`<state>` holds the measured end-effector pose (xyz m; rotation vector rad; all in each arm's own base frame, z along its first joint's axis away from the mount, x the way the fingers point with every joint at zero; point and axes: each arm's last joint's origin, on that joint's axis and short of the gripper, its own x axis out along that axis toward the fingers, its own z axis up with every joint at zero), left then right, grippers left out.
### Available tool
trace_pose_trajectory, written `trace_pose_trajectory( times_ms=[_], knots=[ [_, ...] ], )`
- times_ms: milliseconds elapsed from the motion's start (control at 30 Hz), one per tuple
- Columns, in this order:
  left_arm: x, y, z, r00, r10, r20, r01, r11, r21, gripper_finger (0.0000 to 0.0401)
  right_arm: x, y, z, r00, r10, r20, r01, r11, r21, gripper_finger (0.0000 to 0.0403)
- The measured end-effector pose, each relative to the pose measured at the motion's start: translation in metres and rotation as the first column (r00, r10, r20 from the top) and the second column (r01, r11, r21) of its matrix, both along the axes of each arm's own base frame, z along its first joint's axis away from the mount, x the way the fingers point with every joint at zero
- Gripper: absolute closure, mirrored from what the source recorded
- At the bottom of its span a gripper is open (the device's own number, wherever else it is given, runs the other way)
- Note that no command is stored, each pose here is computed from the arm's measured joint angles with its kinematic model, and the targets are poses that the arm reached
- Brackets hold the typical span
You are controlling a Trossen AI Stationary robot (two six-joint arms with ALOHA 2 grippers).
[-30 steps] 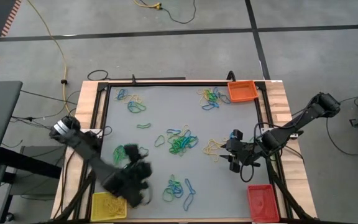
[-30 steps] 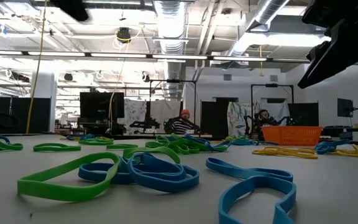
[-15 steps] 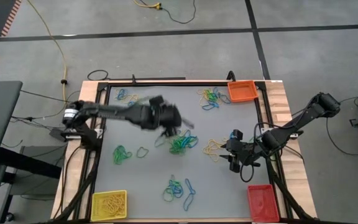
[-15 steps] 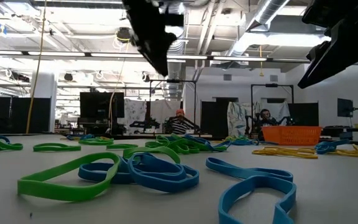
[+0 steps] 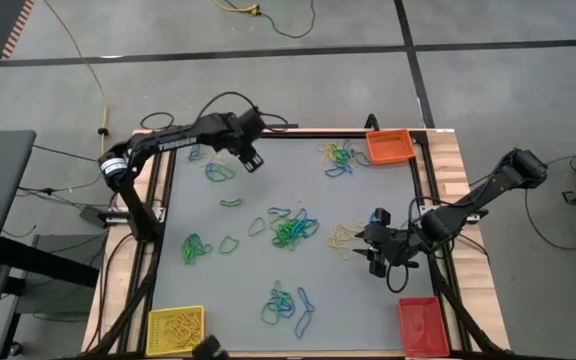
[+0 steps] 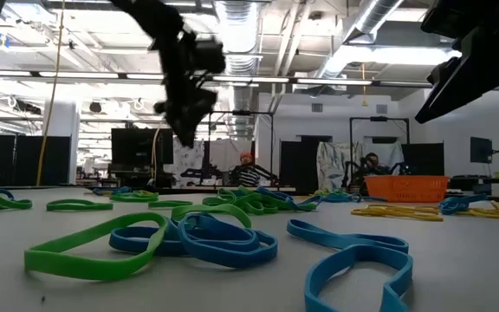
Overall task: Sort rubber bands into baskets
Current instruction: Put the yellow rubber band into the yellow bin
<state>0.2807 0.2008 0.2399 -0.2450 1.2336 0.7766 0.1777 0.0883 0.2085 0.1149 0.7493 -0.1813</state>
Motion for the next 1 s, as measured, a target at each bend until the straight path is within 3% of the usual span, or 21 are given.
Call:
trace_pose_trajectory(
  times_ms=[300,567,767,1000],
  knots=[
    [-0.043,0.030,-0.047,0.988,0.147,0.042,-0.140,0.981,-0.133,0.0253,0.000,0.000,0.000,1.000,0.000,0.000,0.000,1.000,0.000,0.0179],
    [-0.061,0.037,-0.061,0.976,0.216,0.038,-0.207,0.965,-0.163,0.0253,0.000,0.000,0.000,1.000,0.000,0.000,0.000,1.000,0.000,0.0179],
    [-0.074,0.042,-0.067,0.946,0.324,0.022,-0.314,0.929,-0.194,0.0253,0.000,0.000,0.000,1.000,0.000,0.000,0.000,1.000,0.000,0.0179],
    [-0.081,0.038,-0.078,0.941,0.337,0.021,-0.324,0.917,-0.233,0.0253,0.000,0.000,0.000,1.000,0.000,0.000,0.000,1.000,0.000,0.0179]
  ],
)
